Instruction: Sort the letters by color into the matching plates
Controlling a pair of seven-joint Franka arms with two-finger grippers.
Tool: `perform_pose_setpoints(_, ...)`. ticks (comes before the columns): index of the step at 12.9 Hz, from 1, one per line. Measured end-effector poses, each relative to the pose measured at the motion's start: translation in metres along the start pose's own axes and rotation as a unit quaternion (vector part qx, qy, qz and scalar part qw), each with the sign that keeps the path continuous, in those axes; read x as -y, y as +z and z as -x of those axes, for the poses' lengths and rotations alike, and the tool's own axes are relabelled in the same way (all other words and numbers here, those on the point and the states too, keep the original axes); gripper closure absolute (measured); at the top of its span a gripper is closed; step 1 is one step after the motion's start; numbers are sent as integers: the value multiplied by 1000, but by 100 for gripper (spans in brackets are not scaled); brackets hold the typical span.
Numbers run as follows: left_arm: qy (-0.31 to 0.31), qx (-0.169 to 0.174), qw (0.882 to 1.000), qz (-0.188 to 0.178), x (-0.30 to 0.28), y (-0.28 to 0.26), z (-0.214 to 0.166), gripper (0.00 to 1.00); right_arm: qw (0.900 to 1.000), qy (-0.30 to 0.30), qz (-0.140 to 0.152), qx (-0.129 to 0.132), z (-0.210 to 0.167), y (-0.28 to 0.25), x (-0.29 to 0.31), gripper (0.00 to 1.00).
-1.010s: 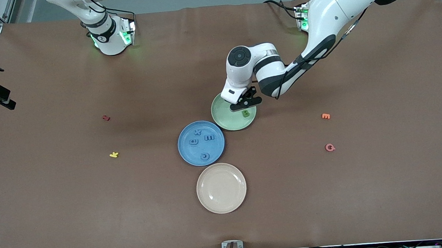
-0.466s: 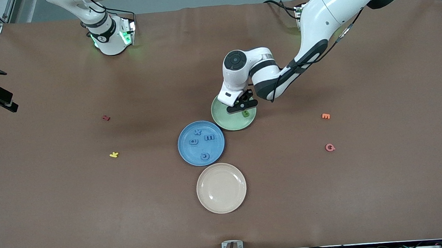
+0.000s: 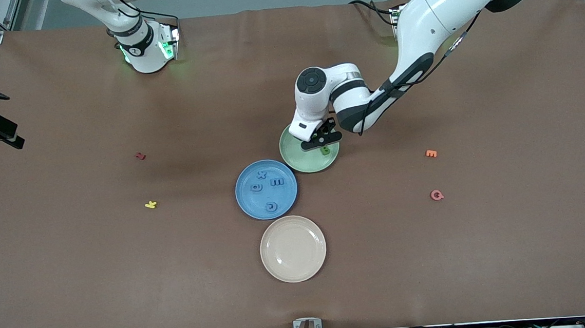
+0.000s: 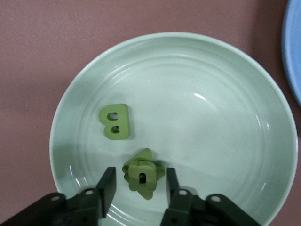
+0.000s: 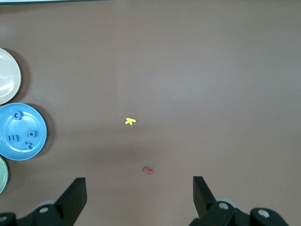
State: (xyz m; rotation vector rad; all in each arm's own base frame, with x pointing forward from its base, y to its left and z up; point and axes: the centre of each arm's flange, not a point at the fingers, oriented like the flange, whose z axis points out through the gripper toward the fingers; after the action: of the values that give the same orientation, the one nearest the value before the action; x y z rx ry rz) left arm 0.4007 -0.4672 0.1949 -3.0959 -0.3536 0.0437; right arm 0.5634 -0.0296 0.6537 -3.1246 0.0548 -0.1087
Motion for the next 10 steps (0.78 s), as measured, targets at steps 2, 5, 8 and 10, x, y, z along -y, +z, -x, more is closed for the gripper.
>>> perform_pose_setpoints(2, -9, -2, 1000, 3, -1, -3, -5, 22, 1000, 0, 0, 0, 0, 0, 0, 0)
perform_pose_setpoints(5, -30, -18, 999, 19, -3, -23, -33, 0, 1000, 0, 0, 0, 0, 0, 0, 0)
perform_pose_setpoints(8, -53, -48, 997, 14, 9, -61, -84, 0, 1000, 0, 0, 0, 0, 0, 0, 0)
perform_pose_setpoints(10, -56, -71, 996, 5, 21, -93, -122, 0, 1000, 0, 0, 0, 0, 0, 0, 0)
